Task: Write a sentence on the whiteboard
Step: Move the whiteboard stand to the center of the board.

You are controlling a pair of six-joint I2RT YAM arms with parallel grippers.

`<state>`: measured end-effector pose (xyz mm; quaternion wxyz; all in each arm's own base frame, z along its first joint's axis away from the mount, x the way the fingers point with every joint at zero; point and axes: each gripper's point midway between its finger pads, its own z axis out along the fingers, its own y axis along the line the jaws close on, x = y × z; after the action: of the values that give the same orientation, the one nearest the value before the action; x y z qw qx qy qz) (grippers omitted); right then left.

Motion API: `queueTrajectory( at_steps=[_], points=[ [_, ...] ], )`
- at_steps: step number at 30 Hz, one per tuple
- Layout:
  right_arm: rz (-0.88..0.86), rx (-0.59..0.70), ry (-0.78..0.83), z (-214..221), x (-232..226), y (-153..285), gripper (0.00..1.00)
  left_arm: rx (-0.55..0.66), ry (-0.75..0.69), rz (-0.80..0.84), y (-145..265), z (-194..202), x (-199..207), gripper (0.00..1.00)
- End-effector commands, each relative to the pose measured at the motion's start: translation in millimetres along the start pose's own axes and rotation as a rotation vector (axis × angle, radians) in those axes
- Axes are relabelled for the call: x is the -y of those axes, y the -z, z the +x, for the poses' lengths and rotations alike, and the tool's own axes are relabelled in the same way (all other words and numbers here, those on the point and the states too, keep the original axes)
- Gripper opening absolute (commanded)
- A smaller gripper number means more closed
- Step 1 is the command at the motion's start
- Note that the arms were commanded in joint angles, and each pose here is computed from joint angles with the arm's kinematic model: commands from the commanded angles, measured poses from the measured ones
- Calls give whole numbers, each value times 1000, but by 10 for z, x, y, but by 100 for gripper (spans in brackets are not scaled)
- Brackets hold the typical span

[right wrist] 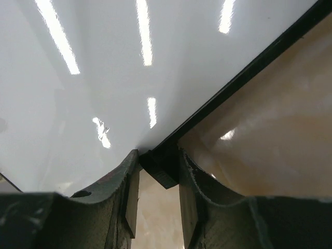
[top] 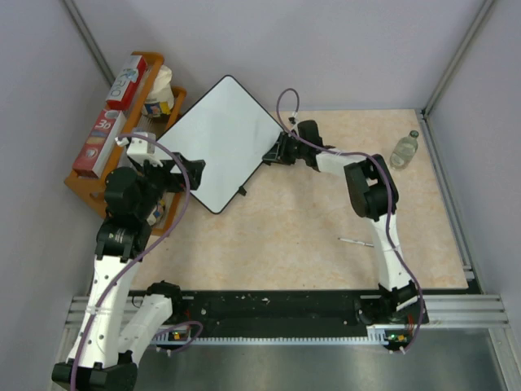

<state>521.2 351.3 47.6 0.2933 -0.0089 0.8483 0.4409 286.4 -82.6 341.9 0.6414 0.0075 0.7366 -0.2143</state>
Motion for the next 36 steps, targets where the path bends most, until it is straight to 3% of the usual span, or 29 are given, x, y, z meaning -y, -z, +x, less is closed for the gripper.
queueTrajectory(
  at_steps=[1, 11, 23, 36],
  points=[
    [82, 25, -17, -46, 142, 409, 0, 20, 16, 30, 2, -18, 57, 99],
    [163, 78, -18, 166, 259, 1070, 0, -87, 79, 72, -70, 327, 82, 99],
    [271, 123, -78, 936, 450, 1827, 0, -377, 218, 182, -170, 1192, 171, 97],
    [343, 143, -85, 1397, 560, 2317, 0, -547, 199, 184, -77, 1880, 325, 96]
  ],
)
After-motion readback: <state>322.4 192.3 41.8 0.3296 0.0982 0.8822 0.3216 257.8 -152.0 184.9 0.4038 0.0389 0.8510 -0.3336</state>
